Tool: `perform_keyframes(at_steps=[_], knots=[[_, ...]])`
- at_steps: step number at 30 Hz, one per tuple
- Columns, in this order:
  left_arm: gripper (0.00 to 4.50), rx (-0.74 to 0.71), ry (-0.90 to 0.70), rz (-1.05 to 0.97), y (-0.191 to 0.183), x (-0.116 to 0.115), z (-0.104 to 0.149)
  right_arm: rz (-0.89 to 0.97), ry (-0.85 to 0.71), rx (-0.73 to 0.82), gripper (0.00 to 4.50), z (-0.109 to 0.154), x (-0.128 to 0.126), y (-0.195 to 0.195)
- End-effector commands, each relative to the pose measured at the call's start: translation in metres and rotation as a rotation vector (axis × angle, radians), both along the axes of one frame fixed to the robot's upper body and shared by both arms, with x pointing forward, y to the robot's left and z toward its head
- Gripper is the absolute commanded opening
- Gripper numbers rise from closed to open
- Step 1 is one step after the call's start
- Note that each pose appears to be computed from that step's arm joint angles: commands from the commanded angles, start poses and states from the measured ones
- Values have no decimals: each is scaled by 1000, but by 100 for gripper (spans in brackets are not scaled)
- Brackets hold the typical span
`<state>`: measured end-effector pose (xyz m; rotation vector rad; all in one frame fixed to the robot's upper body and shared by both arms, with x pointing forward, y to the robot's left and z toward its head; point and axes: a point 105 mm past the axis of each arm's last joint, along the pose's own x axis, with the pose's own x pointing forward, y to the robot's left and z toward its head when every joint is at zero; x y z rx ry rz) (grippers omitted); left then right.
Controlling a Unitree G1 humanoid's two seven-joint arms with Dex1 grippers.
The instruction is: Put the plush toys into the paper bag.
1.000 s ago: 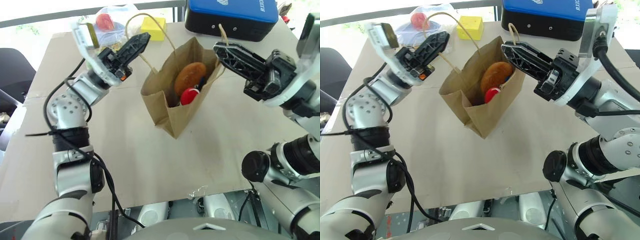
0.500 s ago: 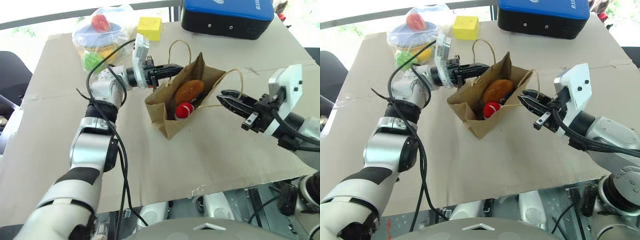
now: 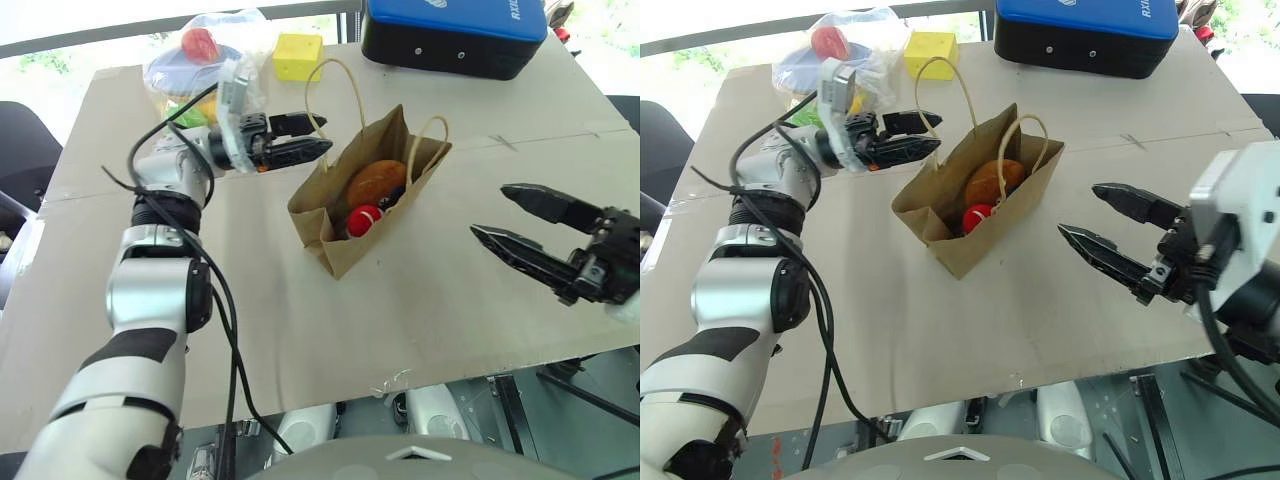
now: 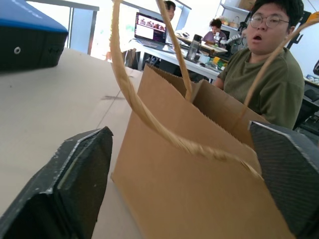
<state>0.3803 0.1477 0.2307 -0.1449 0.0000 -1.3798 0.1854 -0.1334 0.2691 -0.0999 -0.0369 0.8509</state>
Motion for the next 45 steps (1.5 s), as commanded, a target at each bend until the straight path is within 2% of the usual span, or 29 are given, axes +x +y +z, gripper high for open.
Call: perform_keyframes(at_steps=[1,3,6,7,11,16,18,29,35,39,42,45], knots=[[450,-14,-9,-35,18,-19,11,5,41,-54,236,-9,0,0],[450,9,38,-35,30,-31,0,0,104,-173,169,-37,7,1],[450,46,75,-48,34,-47,-16,49,125,-228,18,-63,16,13],[450,49,89,-58,31,-54,-21,58,120,-228,2,-71,23,18],[450,77,86,-76,17,-70,-35,99,58,-278,2,-97,50,40],[450,120,44,-108,0,-90,-46,163,-21,-226,2,-101,76,75],[450,123,-3,-80,-4,-91,-45,181,-36,-217,2,-102,81,84],[450,184,-138,48,-7,-105,-49,261,-66,-104,2,-92,88,101],[450,189,-249,255,-14,-91,-47,285,-62,-95,2,-94,89,106],[450,149,-284,309,-27,-89,-49,278,-52,-88,2,-96,90,104],[371,80,-262,338,-37,-87,-47,272,-48,-92,0,-99,88,103],[240,36,-262,334,-45,-88,-46,245,-51,-95,0,-100,87,99]])
